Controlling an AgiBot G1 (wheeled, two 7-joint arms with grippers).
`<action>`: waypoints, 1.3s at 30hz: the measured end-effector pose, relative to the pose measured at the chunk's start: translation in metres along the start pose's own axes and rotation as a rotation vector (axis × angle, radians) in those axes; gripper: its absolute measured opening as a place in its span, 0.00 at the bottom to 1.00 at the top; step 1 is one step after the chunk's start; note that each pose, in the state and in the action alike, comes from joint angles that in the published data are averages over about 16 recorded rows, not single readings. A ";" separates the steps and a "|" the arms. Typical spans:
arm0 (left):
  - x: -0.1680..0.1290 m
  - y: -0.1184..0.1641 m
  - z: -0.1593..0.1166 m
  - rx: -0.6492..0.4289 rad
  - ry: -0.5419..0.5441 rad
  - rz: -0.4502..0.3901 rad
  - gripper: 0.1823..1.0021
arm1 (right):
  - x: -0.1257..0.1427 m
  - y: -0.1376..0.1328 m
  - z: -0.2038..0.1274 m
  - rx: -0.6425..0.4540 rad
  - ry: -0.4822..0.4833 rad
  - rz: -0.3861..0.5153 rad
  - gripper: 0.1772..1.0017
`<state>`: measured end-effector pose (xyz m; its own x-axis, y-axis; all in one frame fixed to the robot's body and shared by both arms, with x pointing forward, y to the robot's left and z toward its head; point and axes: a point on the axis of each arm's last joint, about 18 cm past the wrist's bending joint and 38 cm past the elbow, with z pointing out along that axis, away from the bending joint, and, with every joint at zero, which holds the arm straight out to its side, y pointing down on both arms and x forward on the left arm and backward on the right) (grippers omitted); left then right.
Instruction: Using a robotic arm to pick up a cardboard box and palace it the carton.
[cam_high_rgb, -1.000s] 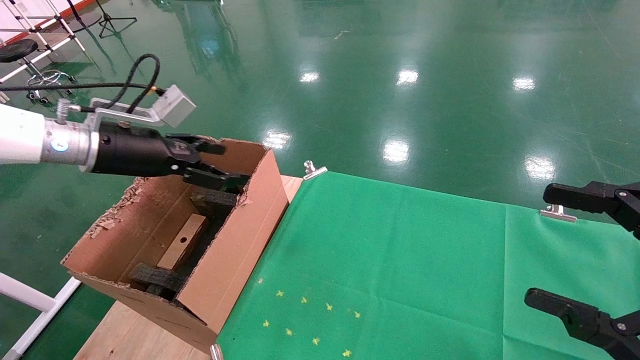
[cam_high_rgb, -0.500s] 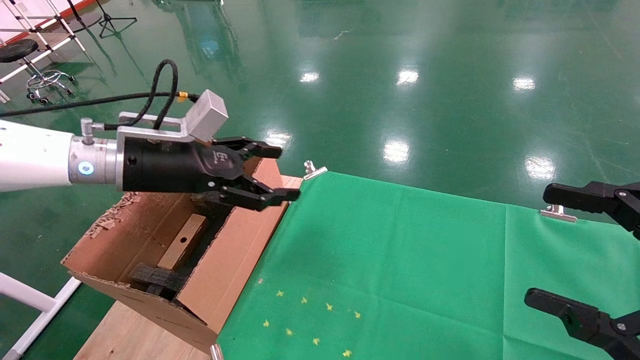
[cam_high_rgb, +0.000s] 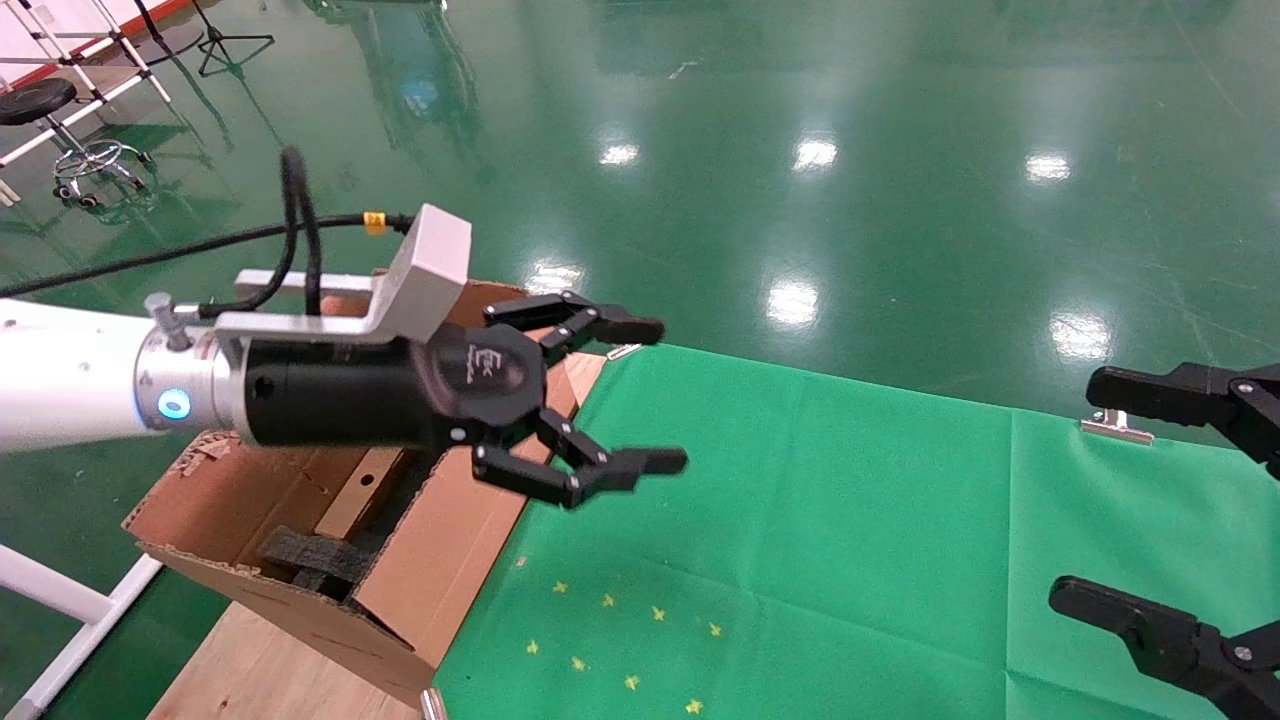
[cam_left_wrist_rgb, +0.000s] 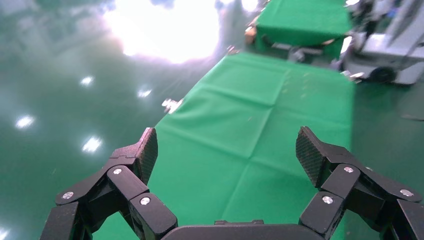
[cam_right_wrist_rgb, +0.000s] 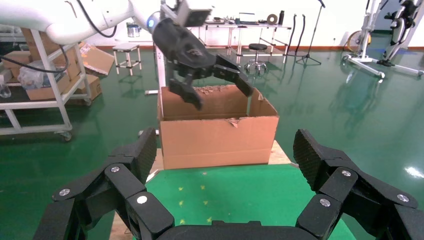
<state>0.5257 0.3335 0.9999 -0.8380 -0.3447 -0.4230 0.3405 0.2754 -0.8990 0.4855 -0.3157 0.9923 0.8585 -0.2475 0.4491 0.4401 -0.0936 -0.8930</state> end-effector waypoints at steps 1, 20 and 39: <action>0.005 -0.002 0.001 0.016 0.014 0.007 1.00 | 0.000 0.000 0.000 0.000 0.000 0.000 1.00; 0.064 -0.022 0.010 0.216 0.179 0.077 1.00 | 0.000 0.000 0.000 0.000 0.001 0.000 1.00; 0.059 -0.020 0.009 0.199 0.166 0.073 1.00 | 0.000 0.000 0.000 0.000 0.001 0.000 1.00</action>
<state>0.4740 0.2994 0.9920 -0.8610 -0.1743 -0.4779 0.4659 0.1070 -0.8783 0.4856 -0.3158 0.9922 0.8585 -0.2482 0.4488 0.4399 -0.0936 -0.8932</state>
